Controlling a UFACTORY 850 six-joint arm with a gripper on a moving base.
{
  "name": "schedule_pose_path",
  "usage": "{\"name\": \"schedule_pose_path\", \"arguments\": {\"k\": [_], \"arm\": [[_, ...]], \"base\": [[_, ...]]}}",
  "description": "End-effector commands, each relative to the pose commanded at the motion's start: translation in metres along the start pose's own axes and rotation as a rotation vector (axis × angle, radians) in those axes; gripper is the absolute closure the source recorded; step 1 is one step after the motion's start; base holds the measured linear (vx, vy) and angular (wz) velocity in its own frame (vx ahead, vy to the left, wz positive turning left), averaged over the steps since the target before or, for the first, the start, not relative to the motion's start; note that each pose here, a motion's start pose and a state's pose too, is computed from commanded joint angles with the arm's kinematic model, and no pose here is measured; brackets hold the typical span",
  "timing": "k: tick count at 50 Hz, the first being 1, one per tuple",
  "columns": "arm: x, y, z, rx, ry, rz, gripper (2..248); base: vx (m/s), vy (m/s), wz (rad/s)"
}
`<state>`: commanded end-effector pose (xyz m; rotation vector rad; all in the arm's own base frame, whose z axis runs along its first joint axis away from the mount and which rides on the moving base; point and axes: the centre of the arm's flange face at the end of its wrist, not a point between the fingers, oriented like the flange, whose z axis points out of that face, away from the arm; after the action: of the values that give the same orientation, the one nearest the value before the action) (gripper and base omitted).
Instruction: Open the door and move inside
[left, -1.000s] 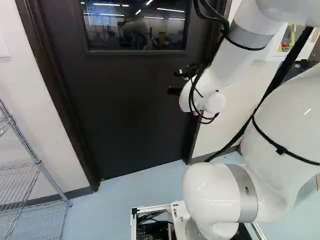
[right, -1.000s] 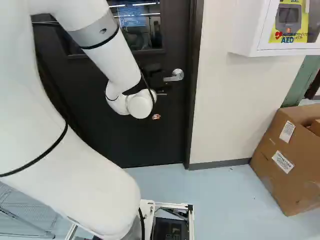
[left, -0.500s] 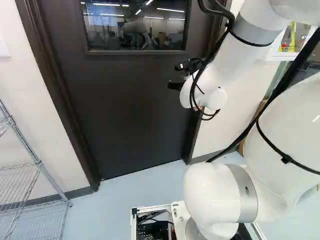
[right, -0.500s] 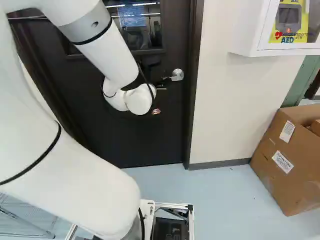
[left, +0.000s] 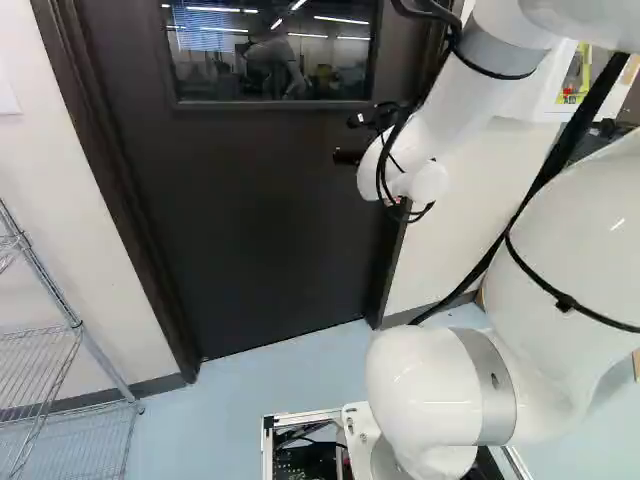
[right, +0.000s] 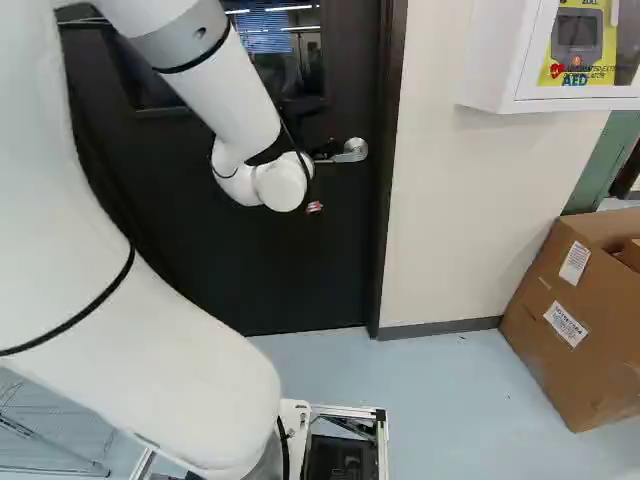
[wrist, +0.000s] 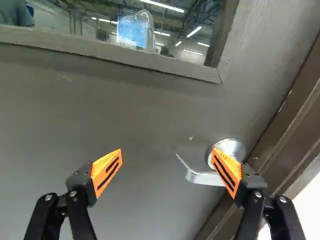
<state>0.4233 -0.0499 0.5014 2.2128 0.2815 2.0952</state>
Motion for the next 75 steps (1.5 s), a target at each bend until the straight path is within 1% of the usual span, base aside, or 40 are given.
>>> {"name": "schedule_pose_path", "arguments": {"k": [12, 19, 32, 65, 75], "arm": [[0.004, -0.002, 0.015, 0.013, 0.006, -0.002, 3], [0.001, -0.004, 0.023, 0.021, -0.001, 0.0, 3], [-0.011, -0.006, 0.03, 0.029, -0.028, 0.006, 3], [-0.045, -0.011, 0.037, 0.044, -0.101, 0.023, 3], [-0.056, -0.01, 0.038, 0.042, -0.124, 0.029, 3]], "base": [[0.0, 0.0, 0.0], [0.0, 0.0, 0.0], [0.0, 0.0, 0.0], [0.0, 0.0, 0.0], [0.0, 0.0, 0.0]]}}
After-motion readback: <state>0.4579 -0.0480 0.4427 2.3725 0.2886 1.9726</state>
